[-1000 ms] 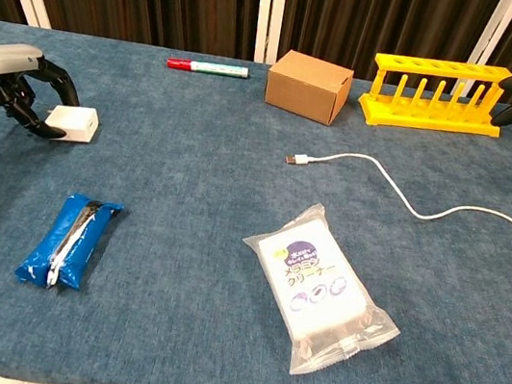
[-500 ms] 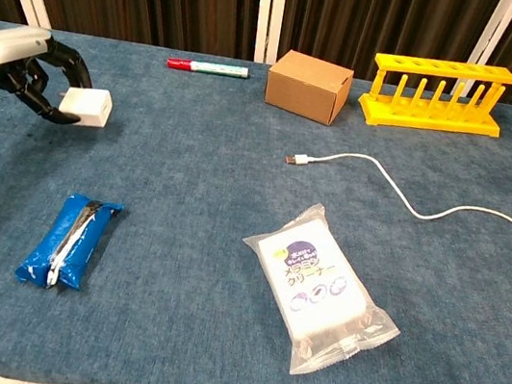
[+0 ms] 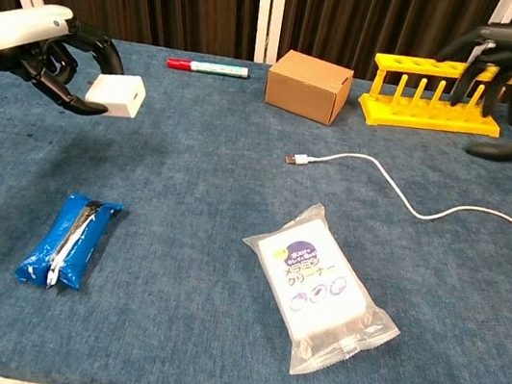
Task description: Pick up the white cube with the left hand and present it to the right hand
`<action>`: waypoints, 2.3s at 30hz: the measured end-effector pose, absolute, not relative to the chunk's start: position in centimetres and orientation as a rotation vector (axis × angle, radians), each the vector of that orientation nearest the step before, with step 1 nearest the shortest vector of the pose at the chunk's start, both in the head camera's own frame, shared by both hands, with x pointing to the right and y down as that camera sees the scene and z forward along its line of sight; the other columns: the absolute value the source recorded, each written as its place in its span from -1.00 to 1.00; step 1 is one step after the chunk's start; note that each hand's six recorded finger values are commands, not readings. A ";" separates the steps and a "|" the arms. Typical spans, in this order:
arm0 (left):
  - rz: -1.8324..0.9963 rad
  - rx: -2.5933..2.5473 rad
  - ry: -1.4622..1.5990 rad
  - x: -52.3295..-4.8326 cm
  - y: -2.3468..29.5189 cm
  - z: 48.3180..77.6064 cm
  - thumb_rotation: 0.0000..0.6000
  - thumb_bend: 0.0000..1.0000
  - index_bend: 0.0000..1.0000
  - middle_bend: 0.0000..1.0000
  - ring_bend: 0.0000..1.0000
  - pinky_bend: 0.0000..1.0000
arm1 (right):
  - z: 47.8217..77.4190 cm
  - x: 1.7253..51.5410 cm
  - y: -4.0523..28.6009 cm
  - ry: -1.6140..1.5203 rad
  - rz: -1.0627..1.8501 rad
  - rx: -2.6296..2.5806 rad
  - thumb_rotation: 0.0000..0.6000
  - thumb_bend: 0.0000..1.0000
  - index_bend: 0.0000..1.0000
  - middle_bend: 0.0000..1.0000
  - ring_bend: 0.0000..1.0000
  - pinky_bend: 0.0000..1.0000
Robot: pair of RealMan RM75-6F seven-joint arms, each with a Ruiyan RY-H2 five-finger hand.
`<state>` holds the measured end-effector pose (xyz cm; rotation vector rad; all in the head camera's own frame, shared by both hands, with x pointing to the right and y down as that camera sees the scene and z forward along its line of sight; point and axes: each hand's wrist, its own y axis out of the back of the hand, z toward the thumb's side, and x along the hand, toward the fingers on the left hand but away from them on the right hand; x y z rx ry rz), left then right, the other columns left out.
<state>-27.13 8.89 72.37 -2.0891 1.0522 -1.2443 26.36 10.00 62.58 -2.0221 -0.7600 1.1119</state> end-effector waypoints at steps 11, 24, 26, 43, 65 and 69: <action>-1.280 -2.082 1.044 -27.3 9.1 72.2 1.00 -0.28 0.22 0.14 0.56 1.00 | 69.6 18.7 3.9 -0.561 1.263 -1.927 1.00 -0.31 -0.18 -0.15 -0.08 0.19; -1.313 -2.084 1.039 -27.3 9.0 72.5 1.00 -0.27 0.22 0.14 0.56 1.00 | 75.8 10.8 3.6 -0.366 1.304 -1.812 1.00 -0.26 -0.04 -0.28 -0.25 -0.01; -1.316 -2.088 1.037 -27.2 9.0 72.6 1.00 -0.27 0.22 0.14 0.56 1.00 | 76.3 10.5 3.8 -0.339 1.299 -1.780 1.00 -0.26 -0.02 -0.30 -0.28 -0.09; -1.331 -2.106 1.028 -27.1 9.4 73.1 1.00 -0.28 0.22 0.13 0.56 1.00 | 78.5 11.7 5.6 -0.369 1.277 -1.691 1.00 -0.29 0.06 -0.50 -0.57 -0.45; -1.345 -2.105 1.034 -27.7 9.5 73.1 1.00 -0.28 0.22 0.10 0.56 1.00 | 79.8 11.7 6.0 -0.380 1.287 -1.710 1.00 -0.26 0.09 -0.54 -0.67 -0.55; -1.348 -2.105 1.034 -27.8 9.5 73.2 1.00 -0.28 0.22 0.10 0.56 1.00 | 79.8 11.7 6.0 -0.388 1.289 -1.718 1.00 -0.26 0.09 -0.54 -0.67 -0.55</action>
